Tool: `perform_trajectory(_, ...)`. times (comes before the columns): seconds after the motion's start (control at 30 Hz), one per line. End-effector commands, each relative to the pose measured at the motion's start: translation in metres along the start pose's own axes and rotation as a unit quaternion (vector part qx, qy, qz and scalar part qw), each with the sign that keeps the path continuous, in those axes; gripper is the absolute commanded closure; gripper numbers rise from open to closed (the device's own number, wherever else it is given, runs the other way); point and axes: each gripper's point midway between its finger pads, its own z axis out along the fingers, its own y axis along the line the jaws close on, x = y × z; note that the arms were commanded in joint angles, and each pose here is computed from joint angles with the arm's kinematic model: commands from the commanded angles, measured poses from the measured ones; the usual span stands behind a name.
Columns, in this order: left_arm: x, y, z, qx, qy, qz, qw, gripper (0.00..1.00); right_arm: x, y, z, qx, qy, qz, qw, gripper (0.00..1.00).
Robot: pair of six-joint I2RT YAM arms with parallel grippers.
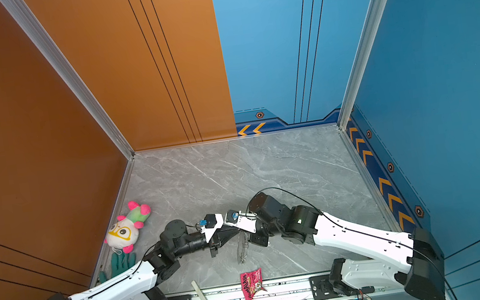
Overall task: Attach keys to a key ring
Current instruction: Insert the key into the keyring.
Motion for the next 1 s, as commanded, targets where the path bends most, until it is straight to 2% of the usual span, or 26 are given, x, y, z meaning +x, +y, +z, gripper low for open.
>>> perform_trajectory(0.0, -0.004, -0.007, 0.003, 0.031, -0.003, -0.005, 0.999, 0.87, -0.01, 0.004, -0.008, -0.012, -0.027, -0.01, 1.0, 1.0)
perform_trajectory(0.37, -0.005, -0.003, 0.003, 0.022, -0.004, -0.005, 1.0, 1.0, -0.007, 0.003, -0.005, -0.009, -0.024, -0.011, 1.0, 1.0)
perform_trajectory(0.4, -0.005, -0.002, 0.003, 0.018, -0.005, -0.005, 1.0, 1.0, -0.007, 0.002, -0.004, -0.005, -0.023, -0.008, 1.0, 0.98)
perform_trajectory(0.53, -0.007, 0.004, 0.001, -0.001, -0.007, -0.004, 1.0, 1.0, -0.007, -0.006, -0.006, 0.009, -0.028, 0.011, 1.0, 0.8)
perform_trajectory(0.67, -0.012, 0.015, -0.004, -0.035, -0.025, -0.006, 0.999, 1.0, -0.008, -0.019, -0.011, 0.02, -0.059, 0.058, 0.996, 0.67)
perform_trajectory(0.83, -0.019, 0.023, -0.012, -0.056, -0.05, -0.01, 0.997, 1.0, -0.011, -0.027, -0.021, 0.005, -0.139, 0.116, 0.983, 0.6)
perform_trajectory(0.97, -0.022, 0.024, -0.014, -0.057, -0.064, -0.016, 0.996, 1.0, -0.005, -0.03, -0.015, 0.005, -0.158, 0.135, 0.978, 0.58)
